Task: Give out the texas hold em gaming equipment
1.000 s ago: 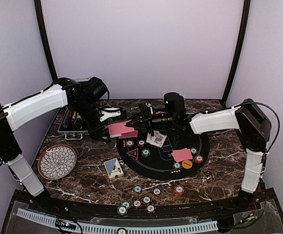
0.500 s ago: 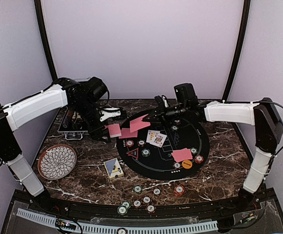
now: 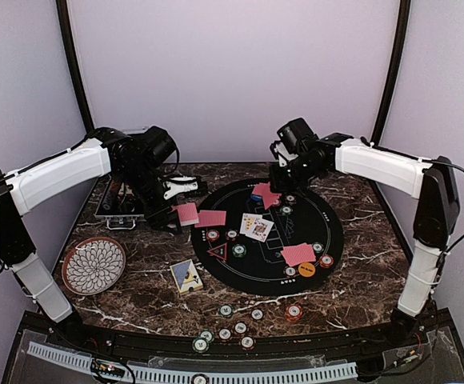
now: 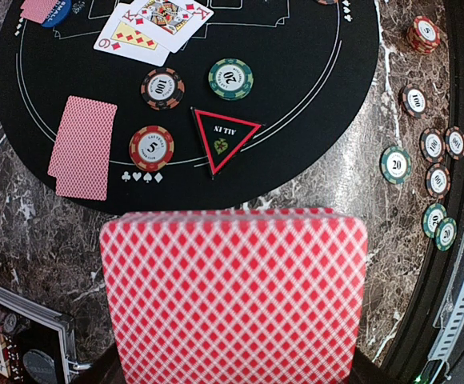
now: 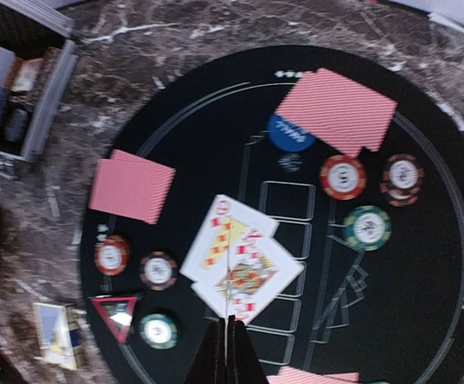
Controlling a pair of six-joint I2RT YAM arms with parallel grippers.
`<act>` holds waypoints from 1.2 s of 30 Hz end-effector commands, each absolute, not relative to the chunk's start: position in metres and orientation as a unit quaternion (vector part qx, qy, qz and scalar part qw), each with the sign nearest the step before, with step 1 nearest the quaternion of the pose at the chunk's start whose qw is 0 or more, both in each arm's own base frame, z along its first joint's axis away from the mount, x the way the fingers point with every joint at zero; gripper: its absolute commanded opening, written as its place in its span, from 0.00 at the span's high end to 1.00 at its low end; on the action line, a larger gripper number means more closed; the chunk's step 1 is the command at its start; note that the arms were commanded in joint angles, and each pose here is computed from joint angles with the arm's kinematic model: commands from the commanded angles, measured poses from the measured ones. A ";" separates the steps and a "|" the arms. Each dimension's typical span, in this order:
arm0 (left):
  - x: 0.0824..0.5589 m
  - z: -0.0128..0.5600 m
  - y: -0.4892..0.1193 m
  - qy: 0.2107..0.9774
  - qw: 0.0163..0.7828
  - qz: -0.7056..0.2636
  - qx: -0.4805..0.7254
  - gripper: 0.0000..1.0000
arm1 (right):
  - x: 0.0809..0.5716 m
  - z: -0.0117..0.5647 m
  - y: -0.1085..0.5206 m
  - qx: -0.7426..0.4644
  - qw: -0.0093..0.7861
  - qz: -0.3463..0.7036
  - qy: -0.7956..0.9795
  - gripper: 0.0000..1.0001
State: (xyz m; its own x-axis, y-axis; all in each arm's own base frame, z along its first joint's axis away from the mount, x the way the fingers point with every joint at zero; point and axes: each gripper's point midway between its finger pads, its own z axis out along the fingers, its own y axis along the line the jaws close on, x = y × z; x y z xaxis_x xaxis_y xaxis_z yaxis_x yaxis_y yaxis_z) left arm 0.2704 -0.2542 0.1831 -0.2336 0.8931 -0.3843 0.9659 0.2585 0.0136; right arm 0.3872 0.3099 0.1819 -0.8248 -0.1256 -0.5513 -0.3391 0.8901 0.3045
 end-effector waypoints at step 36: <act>0.269 0.202 -0.254 0.771 0.184 -0.120 0.598 1.00 | 0.380 0.061 0.336 -0.427 0.354 -0.282 0.783 0.92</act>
